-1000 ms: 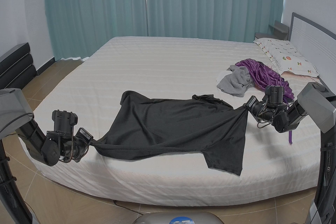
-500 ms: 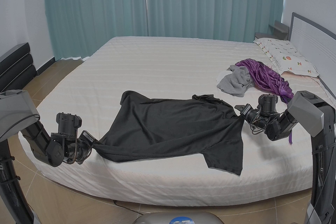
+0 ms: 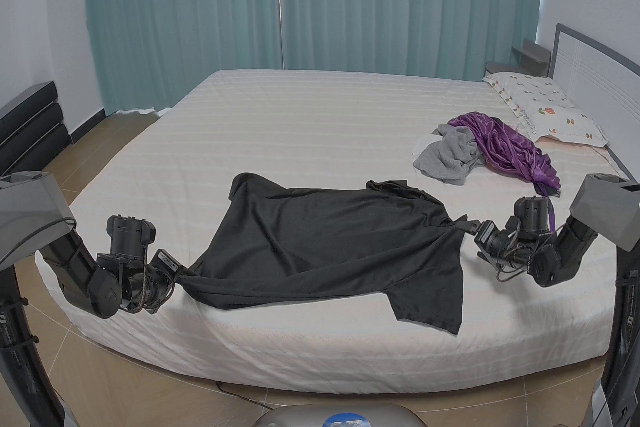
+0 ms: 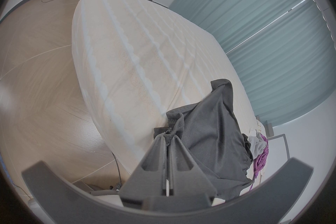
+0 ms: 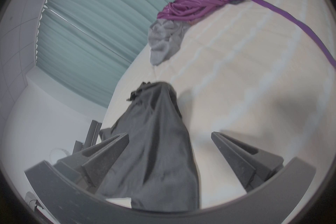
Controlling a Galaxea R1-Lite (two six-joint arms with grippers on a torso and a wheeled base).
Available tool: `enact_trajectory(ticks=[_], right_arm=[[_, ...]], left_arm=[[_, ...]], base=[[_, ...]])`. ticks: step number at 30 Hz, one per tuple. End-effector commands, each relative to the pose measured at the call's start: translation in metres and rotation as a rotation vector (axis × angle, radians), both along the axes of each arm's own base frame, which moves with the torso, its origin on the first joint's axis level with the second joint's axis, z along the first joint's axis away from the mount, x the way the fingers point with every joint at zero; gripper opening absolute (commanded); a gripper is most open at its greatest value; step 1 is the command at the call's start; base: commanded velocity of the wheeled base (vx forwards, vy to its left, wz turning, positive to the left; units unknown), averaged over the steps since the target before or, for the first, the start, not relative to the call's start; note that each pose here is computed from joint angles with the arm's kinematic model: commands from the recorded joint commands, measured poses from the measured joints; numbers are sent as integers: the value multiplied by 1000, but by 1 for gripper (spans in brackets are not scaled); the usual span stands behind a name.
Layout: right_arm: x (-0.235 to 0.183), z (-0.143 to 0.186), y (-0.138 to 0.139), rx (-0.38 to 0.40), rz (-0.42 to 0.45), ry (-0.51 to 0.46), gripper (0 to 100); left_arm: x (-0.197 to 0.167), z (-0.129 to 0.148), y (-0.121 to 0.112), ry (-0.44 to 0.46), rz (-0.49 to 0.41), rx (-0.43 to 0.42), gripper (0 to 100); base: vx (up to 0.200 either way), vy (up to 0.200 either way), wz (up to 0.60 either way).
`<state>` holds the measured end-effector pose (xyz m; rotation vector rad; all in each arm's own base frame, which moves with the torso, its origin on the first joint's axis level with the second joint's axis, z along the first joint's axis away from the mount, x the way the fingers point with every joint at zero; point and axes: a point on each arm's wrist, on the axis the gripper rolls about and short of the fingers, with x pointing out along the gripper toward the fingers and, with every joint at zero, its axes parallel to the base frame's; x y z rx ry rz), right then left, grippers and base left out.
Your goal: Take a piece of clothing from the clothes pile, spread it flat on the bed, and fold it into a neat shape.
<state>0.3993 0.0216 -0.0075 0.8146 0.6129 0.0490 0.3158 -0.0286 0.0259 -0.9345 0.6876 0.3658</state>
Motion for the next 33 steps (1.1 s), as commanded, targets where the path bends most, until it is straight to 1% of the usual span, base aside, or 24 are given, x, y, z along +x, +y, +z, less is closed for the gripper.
enact_trajectory(ticks=[1, 4, 10, 22, 23, 28, 33], right_arm=[[-60, 12, 2, 44, 106, 54, 100], [-79, -2, 10, 8, 173, 110, 100], [-93, -20, 24, -10, 231, 185, 100], [-95, -22, 36, -25, 262, 192, 100], [-94, -22, 36, -25, 262, 192, 0], [-97, -20, 34, -25, 257, 194, 0], [-105, -17, 27, -28, 240, 204, 0]], left_arm=[[-1, 2, 0, -6, 0, 0, 0], [-2, 3, 0, -9, 0, 0, 0], [-3, 8, 0, -21, 1, -2, 0], [-3, 10, 0, -26, 0, -1, 0], [-4, 9, 0, -24, 0, -1, 0], [-4, 9, 0, -21, 0, -1, 0], [-4, 9, 0, -21, 0, -1, 0]], base=[[0, 0, 0], [0, 0, 0], [0, 0, 0], [0, 0, 0], [0, 0, 0], [0, 0, 0], [0, 0, 0]])
